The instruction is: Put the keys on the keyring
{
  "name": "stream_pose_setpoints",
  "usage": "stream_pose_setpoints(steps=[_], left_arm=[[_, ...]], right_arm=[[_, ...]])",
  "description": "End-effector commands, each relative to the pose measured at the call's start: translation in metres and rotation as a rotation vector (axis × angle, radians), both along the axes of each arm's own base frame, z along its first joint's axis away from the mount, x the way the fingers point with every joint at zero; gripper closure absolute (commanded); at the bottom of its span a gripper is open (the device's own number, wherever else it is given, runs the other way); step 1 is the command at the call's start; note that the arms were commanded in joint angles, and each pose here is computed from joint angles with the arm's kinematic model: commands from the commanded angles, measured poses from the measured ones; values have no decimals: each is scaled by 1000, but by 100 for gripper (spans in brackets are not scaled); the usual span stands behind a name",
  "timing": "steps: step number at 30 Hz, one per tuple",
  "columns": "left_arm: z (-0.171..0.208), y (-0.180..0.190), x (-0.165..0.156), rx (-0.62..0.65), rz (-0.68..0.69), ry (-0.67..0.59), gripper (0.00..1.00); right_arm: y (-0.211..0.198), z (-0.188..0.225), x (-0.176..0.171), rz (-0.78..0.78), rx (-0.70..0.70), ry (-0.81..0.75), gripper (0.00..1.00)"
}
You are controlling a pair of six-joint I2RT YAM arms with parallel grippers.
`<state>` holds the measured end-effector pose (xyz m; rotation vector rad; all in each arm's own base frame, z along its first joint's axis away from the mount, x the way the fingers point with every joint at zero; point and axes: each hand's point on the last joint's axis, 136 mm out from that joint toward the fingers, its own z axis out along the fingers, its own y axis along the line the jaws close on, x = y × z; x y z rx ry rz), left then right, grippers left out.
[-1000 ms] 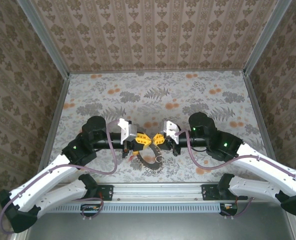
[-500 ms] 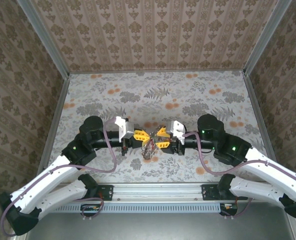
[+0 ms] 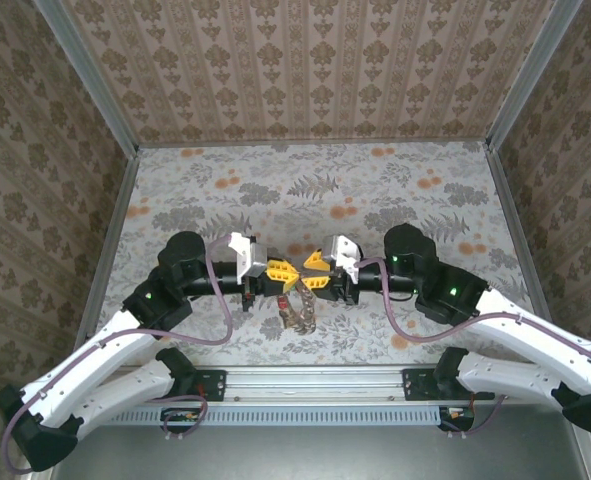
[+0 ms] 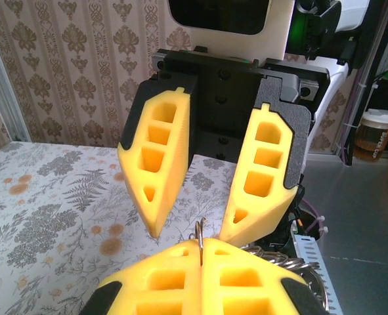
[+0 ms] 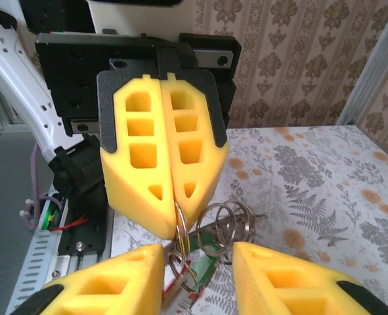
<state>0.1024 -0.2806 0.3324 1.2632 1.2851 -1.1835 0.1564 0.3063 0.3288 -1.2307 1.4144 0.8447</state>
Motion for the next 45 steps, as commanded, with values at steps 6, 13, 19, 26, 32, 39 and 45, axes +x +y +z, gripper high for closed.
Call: stream_pose_setpoints(steps=[6,13,19,26,32,39,45], left_arm=[[18,2,-4,-68,-28,-51,100],[22,0,-3,-99,-31,-61,100],[13,-1,5,-28,12,-44,100],[-45,2,23,400,154,-81,74],[-54,-3,26,443,168,-99,76],[-52,-5,21,431,137,-98,100],[-22,-1,8,242,93,-85,100]], right_arm=[[11,5,-8,70,21,26,77],[11,0,-11,90,12,37,91],[4,-4,4,-2,-35,1,100],[-6,-22,33,-148,-202,-48,100],[-2,-22,26,-107,-203,-64,100],[0,-13,14,-61,-164,-87,100],[-2,-14,7,-43,-126,-67,89]])
